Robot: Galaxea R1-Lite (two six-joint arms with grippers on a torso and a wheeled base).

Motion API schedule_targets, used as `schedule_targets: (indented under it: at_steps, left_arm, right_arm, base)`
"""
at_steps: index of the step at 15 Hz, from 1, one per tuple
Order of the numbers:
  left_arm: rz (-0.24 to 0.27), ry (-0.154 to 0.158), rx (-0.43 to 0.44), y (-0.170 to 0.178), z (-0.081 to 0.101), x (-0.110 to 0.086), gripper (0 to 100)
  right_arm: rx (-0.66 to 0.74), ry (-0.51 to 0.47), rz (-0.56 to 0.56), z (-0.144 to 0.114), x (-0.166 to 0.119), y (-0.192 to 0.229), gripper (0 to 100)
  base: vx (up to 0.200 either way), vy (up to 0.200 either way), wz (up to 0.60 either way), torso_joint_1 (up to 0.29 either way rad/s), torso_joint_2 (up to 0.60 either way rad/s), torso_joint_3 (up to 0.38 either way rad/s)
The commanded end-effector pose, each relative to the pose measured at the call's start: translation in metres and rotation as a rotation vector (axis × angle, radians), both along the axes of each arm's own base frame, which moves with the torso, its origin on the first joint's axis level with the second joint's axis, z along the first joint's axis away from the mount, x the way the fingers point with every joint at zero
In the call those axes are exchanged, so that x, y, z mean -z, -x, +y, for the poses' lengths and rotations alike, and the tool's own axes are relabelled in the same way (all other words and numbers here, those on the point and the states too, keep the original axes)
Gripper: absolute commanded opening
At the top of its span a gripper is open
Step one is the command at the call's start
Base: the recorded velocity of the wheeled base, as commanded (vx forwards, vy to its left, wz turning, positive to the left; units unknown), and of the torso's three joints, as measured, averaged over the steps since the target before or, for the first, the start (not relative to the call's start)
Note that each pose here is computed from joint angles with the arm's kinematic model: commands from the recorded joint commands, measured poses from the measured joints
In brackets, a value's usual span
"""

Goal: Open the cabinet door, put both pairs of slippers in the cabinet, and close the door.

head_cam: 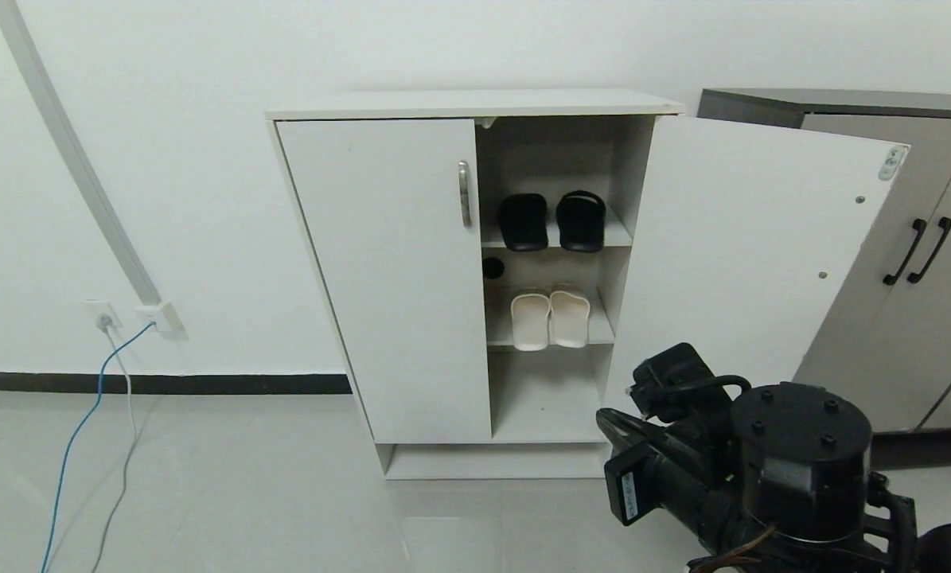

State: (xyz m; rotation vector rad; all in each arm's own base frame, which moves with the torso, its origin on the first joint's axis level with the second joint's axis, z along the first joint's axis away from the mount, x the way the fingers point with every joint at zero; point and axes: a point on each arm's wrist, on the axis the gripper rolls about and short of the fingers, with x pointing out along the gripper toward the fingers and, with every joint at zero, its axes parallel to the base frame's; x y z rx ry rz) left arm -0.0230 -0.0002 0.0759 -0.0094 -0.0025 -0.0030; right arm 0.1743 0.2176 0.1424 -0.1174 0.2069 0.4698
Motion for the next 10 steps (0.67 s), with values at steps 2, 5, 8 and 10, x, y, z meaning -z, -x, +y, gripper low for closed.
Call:
schedule_targets:
  at_steps: [2, 5, 8, 10]
  left_arm:
    - [0.001, 0.0, 0.0, -0.0001, 0.0, 0.0, 0]
    - [0.001, 0.0, 0.0, -0.0001, 0.0, 0.0, 0]
    - [0.001, 0.0, 0.0, -0.0001, 0.0, 0.0, 0]
    - [0.001, 0.0, 0.0, -0.0001, 0.0, 0.0, 0]
  right_arm:
    - [0.01, 0.01, 0.003, -0.0012, 0.0017, -0.0013, 0]
    - [0.013, 0.028, 0.015, 0.001, 0.008, -0.0035, 0]
    - [0.014, 0.03, 0.017, 0.001, 0.0088, -0.0035, 0]
    - [0.014, 0.034, 0.018, -0.0005, 0.0093, -0.0024, 0]
  base:
    - [0.0, 0.0, 0.0, 0.0, 0.0, 0.0]
    - [0.0, 0.0, 0.0, 0.0, 0.0, 0.0]
    - [0.0, 0.0, 0.0, 0.0, 0.0, 0.0]
    - [0.0, 0.0, 0.0, 0.001, -0.09, -0.111]
